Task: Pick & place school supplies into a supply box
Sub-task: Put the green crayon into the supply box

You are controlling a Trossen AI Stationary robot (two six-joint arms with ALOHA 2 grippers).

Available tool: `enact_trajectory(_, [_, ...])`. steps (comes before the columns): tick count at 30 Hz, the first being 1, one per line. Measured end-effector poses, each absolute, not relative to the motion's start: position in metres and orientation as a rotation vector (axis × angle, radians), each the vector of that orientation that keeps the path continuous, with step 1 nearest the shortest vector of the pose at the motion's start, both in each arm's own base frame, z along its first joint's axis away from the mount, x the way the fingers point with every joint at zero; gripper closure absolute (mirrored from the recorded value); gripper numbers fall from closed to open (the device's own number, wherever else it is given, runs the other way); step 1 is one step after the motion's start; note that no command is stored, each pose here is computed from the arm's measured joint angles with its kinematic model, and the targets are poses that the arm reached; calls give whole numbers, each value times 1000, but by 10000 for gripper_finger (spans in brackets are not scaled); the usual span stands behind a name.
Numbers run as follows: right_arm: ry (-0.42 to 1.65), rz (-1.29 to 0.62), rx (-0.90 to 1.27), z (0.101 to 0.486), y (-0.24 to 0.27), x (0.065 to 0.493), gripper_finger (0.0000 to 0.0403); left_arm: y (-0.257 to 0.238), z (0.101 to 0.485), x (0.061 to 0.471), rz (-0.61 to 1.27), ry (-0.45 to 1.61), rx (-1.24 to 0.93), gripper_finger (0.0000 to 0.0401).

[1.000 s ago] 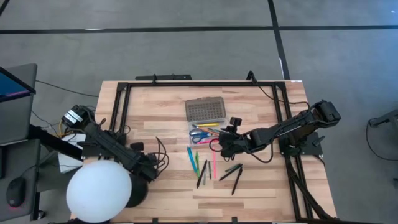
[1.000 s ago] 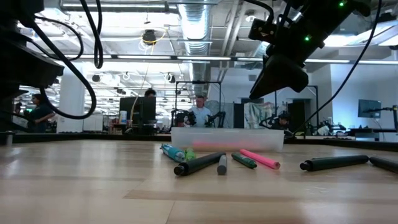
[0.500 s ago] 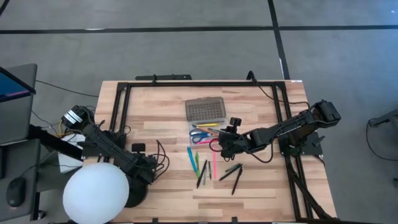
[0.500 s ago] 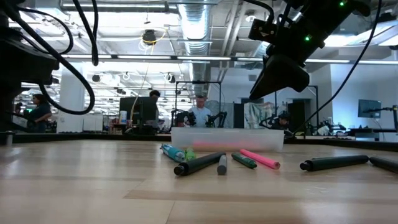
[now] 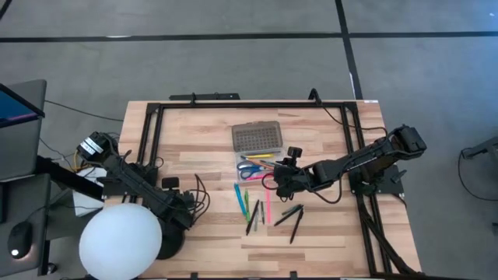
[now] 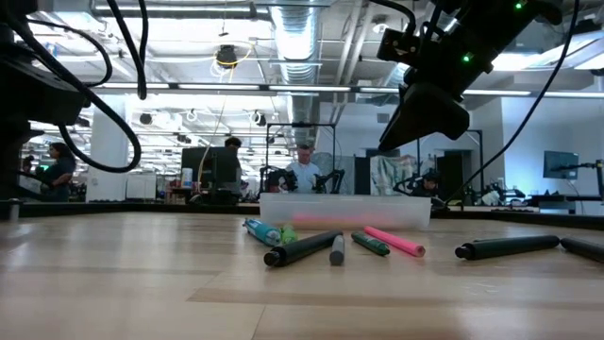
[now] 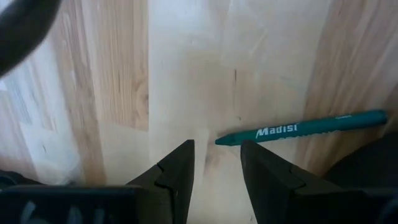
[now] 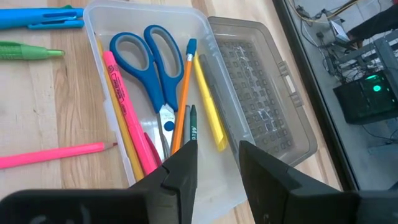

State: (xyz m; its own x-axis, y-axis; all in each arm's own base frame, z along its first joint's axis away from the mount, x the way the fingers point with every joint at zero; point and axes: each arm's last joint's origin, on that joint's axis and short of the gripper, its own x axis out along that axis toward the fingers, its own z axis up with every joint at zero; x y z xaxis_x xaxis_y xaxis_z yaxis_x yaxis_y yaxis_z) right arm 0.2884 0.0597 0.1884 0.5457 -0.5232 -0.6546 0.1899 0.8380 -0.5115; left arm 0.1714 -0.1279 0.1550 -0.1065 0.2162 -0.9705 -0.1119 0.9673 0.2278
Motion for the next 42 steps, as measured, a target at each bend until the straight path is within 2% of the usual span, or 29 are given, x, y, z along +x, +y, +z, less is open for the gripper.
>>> enact_trajectory(7, [901, -437, -408, 188, 60, 288, 292, -124, 155, 175, 337, 1610, 81, 276])
enact_trajectory(14, [894, -436, -404, 189, 60, 289, 292, -105, 155, 187, 488, 1582, -35, 276])
enact_trajectory(22, [895, -435, -404, 189, 60, 289, 292, -88, 155, 195, 565, 1603, -157, 276])
enact_trajectory(27, [896, -433, -403, 189, 60, 289, 292, -86, 155, 194, 582, 1652, -212, 276])
enact_trajectory(34, [896, -433, -403, 189, 60, 289, 292, -84, 143, 189, 701, 1814, -230, 276])
enact_trajectory(42, [895, -433, -402, 189, 60, 289, 292, -88, 121, 196, 610, 1941, -199, 276])
